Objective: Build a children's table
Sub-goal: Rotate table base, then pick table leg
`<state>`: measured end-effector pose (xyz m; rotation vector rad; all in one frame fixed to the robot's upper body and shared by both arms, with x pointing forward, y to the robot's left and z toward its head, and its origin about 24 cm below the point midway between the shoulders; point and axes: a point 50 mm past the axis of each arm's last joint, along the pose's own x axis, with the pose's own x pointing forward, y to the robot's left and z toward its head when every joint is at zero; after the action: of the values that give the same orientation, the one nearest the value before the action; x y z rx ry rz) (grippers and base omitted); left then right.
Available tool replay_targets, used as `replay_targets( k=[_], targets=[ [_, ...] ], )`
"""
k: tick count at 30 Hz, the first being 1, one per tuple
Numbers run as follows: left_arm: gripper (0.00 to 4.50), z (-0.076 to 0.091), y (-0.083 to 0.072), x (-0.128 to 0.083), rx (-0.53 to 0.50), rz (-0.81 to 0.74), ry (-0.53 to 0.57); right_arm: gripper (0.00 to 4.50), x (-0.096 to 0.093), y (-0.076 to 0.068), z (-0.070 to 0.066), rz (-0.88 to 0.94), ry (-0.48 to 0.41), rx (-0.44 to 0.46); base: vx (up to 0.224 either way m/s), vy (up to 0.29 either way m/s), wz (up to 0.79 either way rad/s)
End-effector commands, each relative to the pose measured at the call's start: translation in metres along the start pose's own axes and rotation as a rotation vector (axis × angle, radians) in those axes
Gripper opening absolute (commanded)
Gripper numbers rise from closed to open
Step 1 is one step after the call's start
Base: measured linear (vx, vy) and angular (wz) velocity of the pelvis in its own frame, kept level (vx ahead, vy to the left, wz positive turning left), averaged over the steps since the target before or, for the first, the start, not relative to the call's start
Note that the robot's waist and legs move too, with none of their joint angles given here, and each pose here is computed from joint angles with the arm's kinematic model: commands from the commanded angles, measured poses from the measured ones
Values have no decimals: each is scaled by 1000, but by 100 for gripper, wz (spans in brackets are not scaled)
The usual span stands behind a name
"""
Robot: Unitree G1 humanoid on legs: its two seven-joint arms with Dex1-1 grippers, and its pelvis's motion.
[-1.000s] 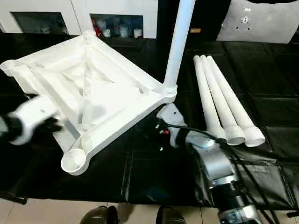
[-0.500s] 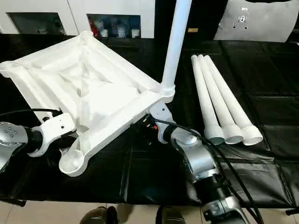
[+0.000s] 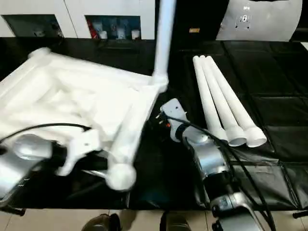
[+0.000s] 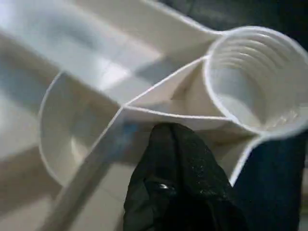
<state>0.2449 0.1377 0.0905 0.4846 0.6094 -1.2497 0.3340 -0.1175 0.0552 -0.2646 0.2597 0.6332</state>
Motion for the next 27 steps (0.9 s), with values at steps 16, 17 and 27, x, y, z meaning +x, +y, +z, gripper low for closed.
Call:
replay_targets(
  k=[16, 17, 27],
  targets=[
    [5, 46, 31, 18, 83, 265, -305, 450, -32, -48, 47, -361, 53, 18, 0, 0, 0],
    [42, 46, 30, 17, 79, 268, -312, 450, -34, -49, 47, -365, 64, 20, 0, 0, 0],
    [129, 43, 9, 2, 83, 221, -331, 450, -67, -67, 39, -540, 252, 158, 0, 0, 0]
  ],
)
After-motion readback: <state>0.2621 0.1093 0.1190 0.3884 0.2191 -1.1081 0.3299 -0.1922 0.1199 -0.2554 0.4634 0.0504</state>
